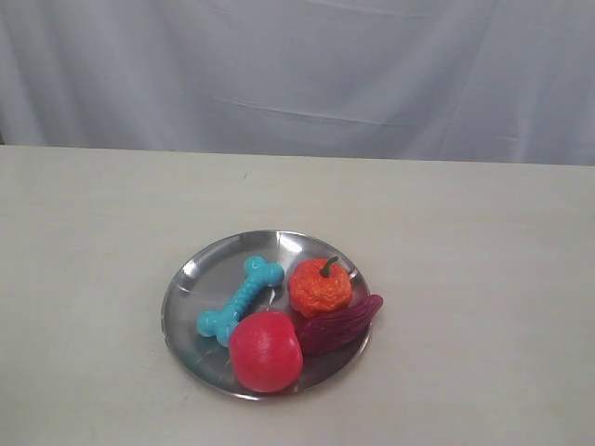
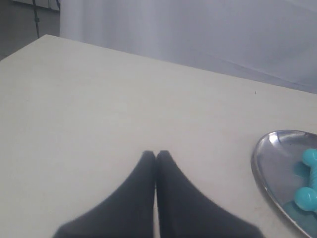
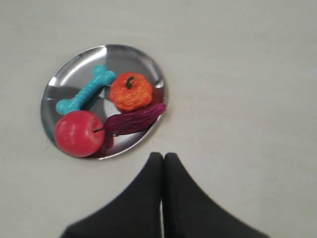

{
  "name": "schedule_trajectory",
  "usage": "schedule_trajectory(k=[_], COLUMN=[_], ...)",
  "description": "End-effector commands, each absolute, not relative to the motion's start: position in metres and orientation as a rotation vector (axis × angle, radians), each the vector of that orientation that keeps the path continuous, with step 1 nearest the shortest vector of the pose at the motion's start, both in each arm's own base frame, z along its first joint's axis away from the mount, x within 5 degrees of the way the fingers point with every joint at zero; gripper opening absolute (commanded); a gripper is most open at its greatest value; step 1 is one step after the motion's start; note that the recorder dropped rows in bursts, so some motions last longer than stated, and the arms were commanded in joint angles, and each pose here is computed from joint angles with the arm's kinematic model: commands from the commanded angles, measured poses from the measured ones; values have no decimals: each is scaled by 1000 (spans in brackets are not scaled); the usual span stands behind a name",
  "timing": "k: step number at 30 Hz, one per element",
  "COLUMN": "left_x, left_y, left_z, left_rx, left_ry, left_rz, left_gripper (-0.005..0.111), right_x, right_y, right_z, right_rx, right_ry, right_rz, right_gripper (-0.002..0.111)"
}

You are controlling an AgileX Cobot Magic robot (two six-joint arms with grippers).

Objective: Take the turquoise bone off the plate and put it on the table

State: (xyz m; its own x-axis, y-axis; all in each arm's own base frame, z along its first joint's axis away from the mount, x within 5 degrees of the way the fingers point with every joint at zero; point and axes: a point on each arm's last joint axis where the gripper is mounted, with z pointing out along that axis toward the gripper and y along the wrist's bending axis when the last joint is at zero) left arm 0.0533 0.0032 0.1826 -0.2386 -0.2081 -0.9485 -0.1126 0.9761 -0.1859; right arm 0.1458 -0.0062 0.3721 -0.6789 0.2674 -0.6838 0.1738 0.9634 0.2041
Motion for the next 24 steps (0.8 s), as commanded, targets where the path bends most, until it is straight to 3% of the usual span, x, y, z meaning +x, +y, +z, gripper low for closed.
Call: schedule_trajectory(k=[1, 8, 17, 24], left_x=[53, 53, 53, 53], left_y=[3, 3, 3, 3], left_z=[182, 182, 182, 182], left_rx=[-234, -234, -234, -234], left_ry=[1812, 1812, 1812, 1812], left_rz=[-99, -99, -99, -99], left_gripper=[0, 0, 0, 0], right_x=[182, 250, 337, 382], right_y=[16, 71, 145, 167], right_z=[370, 360, 338, 289], right_rx=[235, 112, 180, 303], right_ry=[2394, 2448, 2503, 2592], right_rz=[266, 202, 140, 31], right_gripper=[0, 0, 0, 0])
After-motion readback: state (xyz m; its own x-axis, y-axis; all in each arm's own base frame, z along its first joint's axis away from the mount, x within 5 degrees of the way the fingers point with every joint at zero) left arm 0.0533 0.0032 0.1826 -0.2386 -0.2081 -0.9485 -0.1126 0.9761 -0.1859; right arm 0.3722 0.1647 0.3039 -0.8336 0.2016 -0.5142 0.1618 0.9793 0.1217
